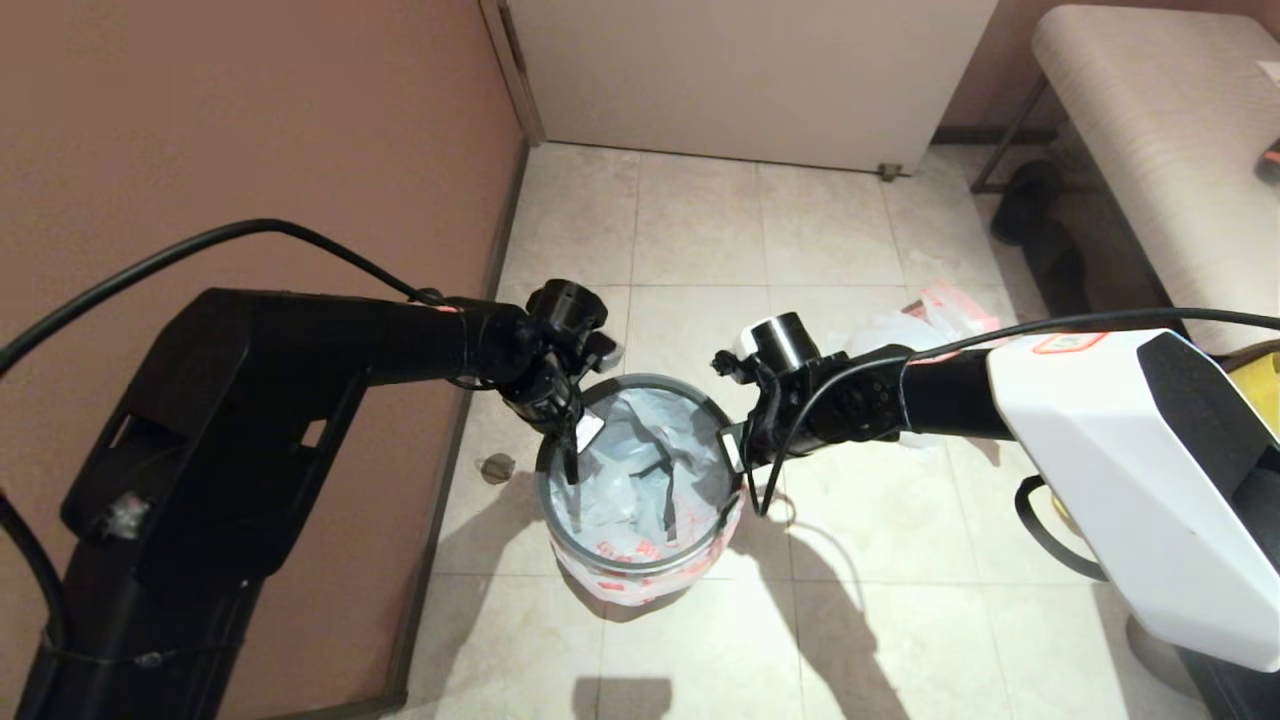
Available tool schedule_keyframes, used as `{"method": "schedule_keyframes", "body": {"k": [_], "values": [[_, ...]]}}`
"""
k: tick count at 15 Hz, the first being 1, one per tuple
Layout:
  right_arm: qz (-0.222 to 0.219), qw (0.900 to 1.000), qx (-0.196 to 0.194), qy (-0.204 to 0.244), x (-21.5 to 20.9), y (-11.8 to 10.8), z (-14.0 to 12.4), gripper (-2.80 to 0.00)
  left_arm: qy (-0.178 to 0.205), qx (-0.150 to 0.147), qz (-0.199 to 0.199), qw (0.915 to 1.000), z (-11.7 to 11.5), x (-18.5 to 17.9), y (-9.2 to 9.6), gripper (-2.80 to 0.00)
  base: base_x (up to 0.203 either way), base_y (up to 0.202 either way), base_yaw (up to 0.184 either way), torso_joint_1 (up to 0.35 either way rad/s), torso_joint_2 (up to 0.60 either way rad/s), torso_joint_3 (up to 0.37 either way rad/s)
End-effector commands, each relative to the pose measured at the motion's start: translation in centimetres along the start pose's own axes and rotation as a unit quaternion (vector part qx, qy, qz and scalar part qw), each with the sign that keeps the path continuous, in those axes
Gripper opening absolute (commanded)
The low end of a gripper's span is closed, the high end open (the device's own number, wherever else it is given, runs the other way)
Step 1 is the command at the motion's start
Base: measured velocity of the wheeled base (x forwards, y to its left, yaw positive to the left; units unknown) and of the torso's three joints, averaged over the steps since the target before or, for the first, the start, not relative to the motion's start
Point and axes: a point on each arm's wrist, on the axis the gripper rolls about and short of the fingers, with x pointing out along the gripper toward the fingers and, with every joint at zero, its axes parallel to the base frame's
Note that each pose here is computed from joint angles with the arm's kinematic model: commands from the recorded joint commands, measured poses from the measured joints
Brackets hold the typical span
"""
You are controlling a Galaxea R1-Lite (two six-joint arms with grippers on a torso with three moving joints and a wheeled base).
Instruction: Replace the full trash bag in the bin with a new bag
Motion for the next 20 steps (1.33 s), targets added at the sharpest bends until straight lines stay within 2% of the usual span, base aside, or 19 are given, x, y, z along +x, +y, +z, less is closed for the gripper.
{"method": "schedule_keyframes", "body": {"k": [1, 6, 9, 11, 13, 15, 18, 20], "values": [[0.0, 1.0, -0.001, 0.008, 0.6, 0.1, -0.4, -2.8, 0.006, 0.004, -0.001, 1.0, -0.1, 0.5, -0.2, -2.8, 0.0, 0.0, 0.0, 0.0, 0.0, 0.0], [-0.001, 1.0, -0.001, 0.008, 0.6, 0.1, -0.4, -2.8, 0.011, 0.006, 0.0, 0.9999, -0.2, 1.0, -0.4, -2.8, 0.0, 0.0, 0.0, 0.0, 0.0, 0.0], [0.0, 1.0, -0.002, 0.01, 0.8, 0.2, -0.5, -2.8, 0.002, 0.0, 0.0, 1.0, 0.0, 0.1, -0.1, -2.8, 0.0, 0.0, 0.0, 0.0, 0.0, 0.0], [0.011, 1.0, 0.007, 0.0, 0.4, -0.4, 0.1, -2.8, -0.008, -0.008, -0.006, 0.9999, 0.3, -0.4, -0.5, -2.8, 0.0, 0.0, 0.0, 0.0, 0.0, 0.0], [0.009, 1.0, 0.009, -0.011, -1.0, -0.7, 0.8, -2.8, -0.041, -0.047, 0.004, 0.998, 1.0, -1.9, 0.2, -2.8, 0.0, 0.0, 0.0, 0.0, 0.0, 0.0], [-0.012, 0.999, 0.034, -0.024, -3.7, -2.1, 1.8, -2.8, -0.068, -0.072, 0.019, 0.9949, 1.2, -2.7, 1.4, -2.8, 0.0, 0.0, 0.0, 0.0, 0.0, 0.0], [-0.061, 0.992, 0.077, -0.077, -10.0, -5.9, 4.0, -2.8, -0.174, -0.107, 0.054, 0.9775, 3.4, -6.1, 3.4, -2.8, 0.0, 0.0, 0.0, 0.0, 0.0, 0.0], [-0.096, 0.983, 0.109, -0.108, -13.6, -7.6, 4.7, -2.8, -0.189, -0.117, 0.068, 0.9725, 3.5, -7.9, 4.0, -2.8, 0.0, 0.0, 0.0, 0.0, 0.0, 0.0]]}}
